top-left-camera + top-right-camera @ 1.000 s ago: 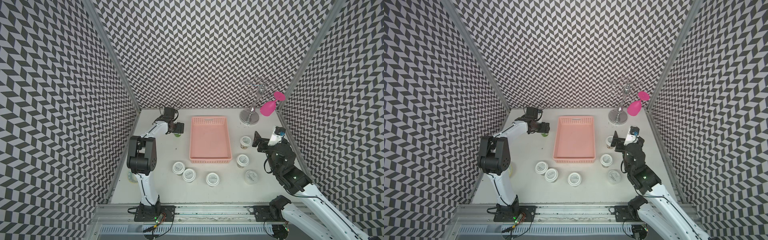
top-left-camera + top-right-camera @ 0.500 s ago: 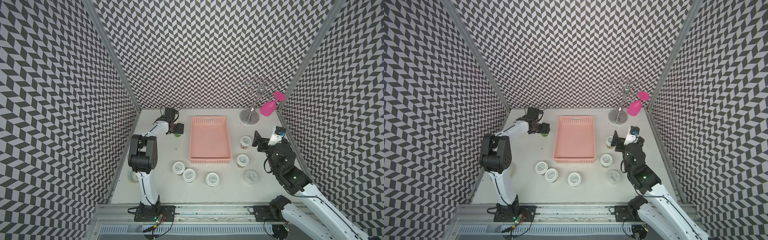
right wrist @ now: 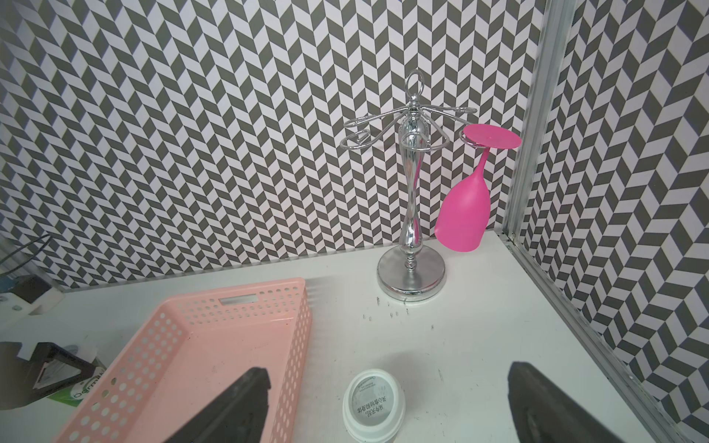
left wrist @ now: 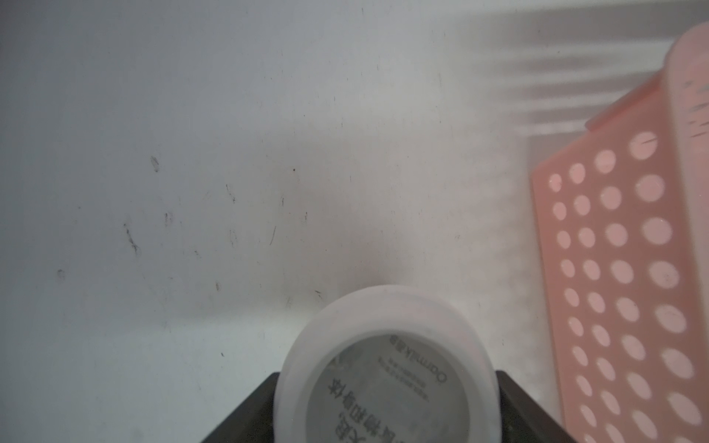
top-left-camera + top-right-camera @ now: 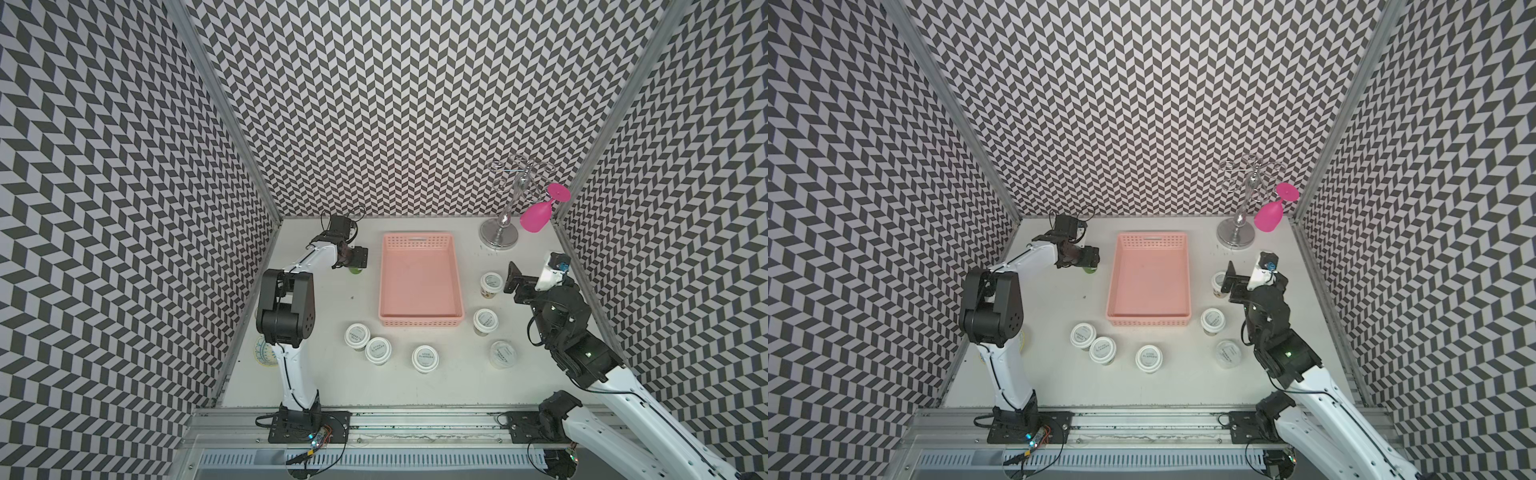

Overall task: Put the yogurt in the basket
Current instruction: Pick up the yogurt from the center of the board.

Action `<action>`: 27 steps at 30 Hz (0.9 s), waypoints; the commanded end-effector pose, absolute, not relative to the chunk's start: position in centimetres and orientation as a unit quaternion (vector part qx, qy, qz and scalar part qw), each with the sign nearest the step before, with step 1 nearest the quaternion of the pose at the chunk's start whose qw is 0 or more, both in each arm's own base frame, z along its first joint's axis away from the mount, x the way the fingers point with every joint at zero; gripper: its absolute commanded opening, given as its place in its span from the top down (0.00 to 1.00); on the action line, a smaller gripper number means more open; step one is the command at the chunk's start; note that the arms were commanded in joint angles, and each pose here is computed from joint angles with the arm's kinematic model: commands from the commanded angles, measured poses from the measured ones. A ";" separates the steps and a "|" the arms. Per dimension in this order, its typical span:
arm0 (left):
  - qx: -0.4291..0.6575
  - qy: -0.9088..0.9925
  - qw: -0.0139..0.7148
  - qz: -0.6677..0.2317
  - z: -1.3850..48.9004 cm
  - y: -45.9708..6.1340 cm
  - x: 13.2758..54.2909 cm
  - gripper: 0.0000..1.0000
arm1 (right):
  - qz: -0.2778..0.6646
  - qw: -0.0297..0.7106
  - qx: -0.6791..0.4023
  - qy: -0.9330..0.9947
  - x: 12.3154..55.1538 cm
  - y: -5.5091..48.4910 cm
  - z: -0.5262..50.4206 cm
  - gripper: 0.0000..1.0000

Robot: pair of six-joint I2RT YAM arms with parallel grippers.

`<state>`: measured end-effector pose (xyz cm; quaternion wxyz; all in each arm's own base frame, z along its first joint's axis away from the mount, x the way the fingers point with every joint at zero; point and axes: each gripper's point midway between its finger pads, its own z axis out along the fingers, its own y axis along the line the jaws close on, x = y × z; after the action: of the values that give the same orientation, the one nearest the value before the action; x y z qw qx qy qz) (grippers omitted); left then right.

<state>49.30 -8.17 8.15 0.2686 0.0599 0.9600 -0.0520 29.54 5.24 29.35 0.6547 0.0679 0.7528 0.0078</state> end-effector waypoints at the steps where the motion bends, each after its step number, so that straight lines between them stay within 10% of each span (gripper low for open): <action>1: 0.065 0.957 0.277 -0.057 9.3 -8.6 49.5 0.16 | 0.015 0.666 0.073 0.742 29.8 5.3 29.8 0.00; 27: 0.084 0.928 0.357 -0.062 18.0 -9.8 49.6 0.17 | 0.013 0.665 0.073 0.743 29.9 5.3 29.7 0.00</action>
<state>49.21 -8.89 13.87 0.3187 0.0681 0.9436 -0.0579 29.66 5.35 28.99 0.6513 0.0654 0.7560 0.0068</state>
